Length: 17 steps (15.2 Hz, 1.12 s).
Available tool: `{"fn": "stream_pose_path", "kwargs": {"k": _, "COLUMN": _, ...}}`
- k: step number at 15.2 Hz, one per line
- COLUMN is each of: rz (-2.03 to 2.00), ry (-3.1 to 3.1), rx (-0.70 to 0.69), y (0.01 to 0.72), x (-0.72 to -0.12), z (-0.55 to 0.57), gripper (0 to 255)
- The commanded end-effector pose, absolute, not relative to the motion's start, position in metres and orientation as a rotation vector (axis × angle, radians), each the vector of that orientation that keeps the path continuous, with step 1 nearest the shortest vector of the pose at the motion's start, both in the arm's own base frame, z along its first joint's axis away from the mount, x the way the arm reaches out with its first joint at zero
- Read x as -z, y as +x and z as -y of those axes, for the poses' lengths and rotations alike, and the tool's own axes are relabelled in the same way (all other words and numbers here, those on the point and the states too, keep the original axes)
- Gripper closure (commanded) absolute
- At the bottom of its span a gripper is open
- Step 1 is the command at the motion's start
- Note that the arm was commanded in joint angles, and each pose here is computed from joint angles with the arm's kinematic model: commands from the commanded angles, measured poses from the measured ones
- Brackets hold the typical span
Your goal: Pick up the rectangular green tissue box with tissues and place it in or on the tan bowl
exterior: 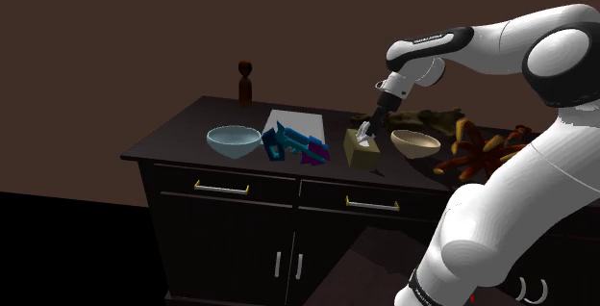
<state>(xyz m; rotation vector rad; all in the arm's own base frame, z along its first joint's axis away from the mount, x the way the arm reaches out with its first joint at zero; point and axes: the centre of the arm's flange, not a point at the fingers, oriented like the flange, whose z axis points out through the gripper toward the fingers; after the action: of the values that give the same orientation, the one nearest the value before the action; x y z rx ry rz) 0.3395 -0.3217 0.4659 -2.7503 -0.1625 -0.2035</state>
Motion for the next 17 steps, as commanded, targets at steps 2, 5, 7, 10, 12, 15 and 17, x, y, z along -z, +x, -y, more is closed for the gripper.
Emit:
{"fn": "stream_pose_path", "kwargs": {"k": 2, "rz": 0.163, "ry": -2.75, "rx": 0.203, "y": 0.34, "x": -0.466, "z": 0.322, "gripper": 255}}
{"fn": "stream_pose_path", "kwargs": {"k": 5, "rz": 0.163, "ry": -2.75, "rx": 0.203, "y": 0.34, "x": -0.466, "z": 0.322, "gripper": 255}}
{"fn": "stream_pose_path", "kwargs": {"k": 7, "rz": 0.163, "ry": -2.75, "rx": 0.203, "y": 0.34, "x": -0.465, "z": 0.322, "gripper": 255}}
{"fn": "stream_pose_path", "kwargs": {"k": 10, "rz": 0.163, "ry": -2.75, "rx": 0.204, "y": 0.34, "x": -0.466, "z": 0.322, "gripper": 255}}
{"fn": "stream_pose_path", "kwargs": {"k": 12, "rz": 0.162, "ry": -2.75, "rx": 0.204, "y": 0.339, "x": -0.471, "z": 0.322, "gripper": 255}}
{"fn": "stream_pose_path", "kwargs": {"k": 15, "rz": 0.162, "ry": -2.75, "rx": 0.204, "y": 0.34, "x": -0.487, "z": 0.322, "gripper": 255}}
{"fn": "stream_pose_path", "kwargs": {"k": 17, "rz": 0.162, "ry": -2.75, "rx": 0.204, "y": 0.34, "x": -0.498, "z": 0.322, "gripper": 255}}
